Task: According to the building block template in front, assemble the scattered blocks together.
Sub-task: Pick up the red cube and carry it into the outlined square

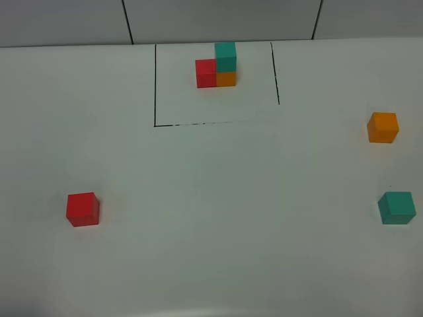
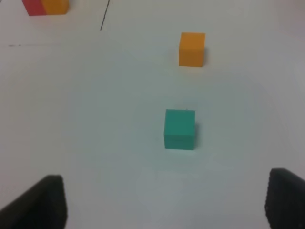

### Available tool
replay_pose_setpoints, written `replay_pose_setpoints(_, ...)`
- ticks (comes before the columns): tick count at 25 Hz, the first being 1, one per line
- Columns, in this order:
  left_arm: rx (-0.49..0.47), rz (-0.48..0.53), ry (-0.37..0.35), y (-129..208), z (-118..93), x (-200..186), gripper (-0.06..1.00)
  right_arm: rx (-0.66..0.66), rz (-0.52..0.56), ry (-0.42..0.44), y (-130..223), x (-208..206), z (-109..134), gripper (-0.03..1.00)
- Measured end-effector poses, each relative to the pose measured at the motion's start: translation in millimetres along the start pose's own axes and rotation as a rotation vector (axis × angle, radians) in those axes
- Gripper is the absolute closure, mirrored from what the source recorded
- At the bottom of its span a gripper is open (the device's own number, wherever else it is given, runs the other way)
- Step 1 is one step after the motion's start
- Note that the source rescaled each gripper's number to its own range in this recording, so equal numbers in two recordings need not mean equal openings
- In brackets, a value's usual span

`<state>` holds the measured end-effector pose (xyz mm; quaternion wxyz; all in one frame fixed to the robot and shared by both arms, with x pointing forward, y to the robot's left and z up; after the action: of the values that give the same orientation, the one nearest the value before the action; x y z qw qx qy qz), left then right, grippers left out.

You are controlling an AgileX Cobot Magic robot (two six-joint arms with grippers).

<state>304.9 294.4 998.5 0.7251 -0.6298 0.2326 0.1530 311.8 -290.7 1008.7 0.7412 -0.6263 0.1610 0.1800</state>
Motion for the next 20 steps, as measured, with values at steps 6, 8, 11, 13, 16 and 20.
replay_pose_setpoints(6, 0.0, 0.0, 0.0, 0.0, 0.0, 0.0, 0.72, 0.0, 0.0, 0.0, 0.0, 0.0, 0.0, 0.27)
replay_pose_setpoints(8, 0.0, 0.0, 0.0, 0.0, 0.0, 0.0, 0.72, 0.0, 0.0, 0.0, 0.0, 0.0, 0.0, 0.27)
replay_pose_setpoints(11, 0.0, 0.0, 0.0, 0.0, 0.0, 0.0, 0.72, 0.0, 0.0, 0.0, 0.0, 0.0, 0.0, 0.27)
replay_pose_setpoints(13, 0.0, 0.0, 0.0, 0.0, 0.0, 0.0, 0.72, 0.0, 0.0, 0.0, 0.0, 0.0, 0.0, 0.27)
replay_pose_setpoints(16, 0.0, 0.0, 0.0, 0.0, 0.0, 0.0, 0.72, 0.0, 0.0, 0.0, 0.0, 0.0, 0.0, 0.27)
replay_pose_setpoints(20, 0.0, 0.0, 0.0, 0.0, 0.0, 0.0, 0.72, 0.0, 0.0, 0.0, 0.0, 0.0, 0.0, 0.27)
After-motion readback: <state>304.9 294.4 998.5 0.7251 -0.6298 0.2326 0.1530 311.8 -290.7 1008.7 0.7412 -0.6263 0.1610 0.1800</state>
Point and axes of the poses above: a point on each arm's last joint axis where the gripper is mounted, x pointing out along that axis toward the gripper, z along the wrist's bending axis when the last joint is at zero, y = z × x, the point moved 9 cm from there along x, pointing out along that axis toward the gripper, and after that the axes turned 8 degrees about x, right-handed, at the moved point
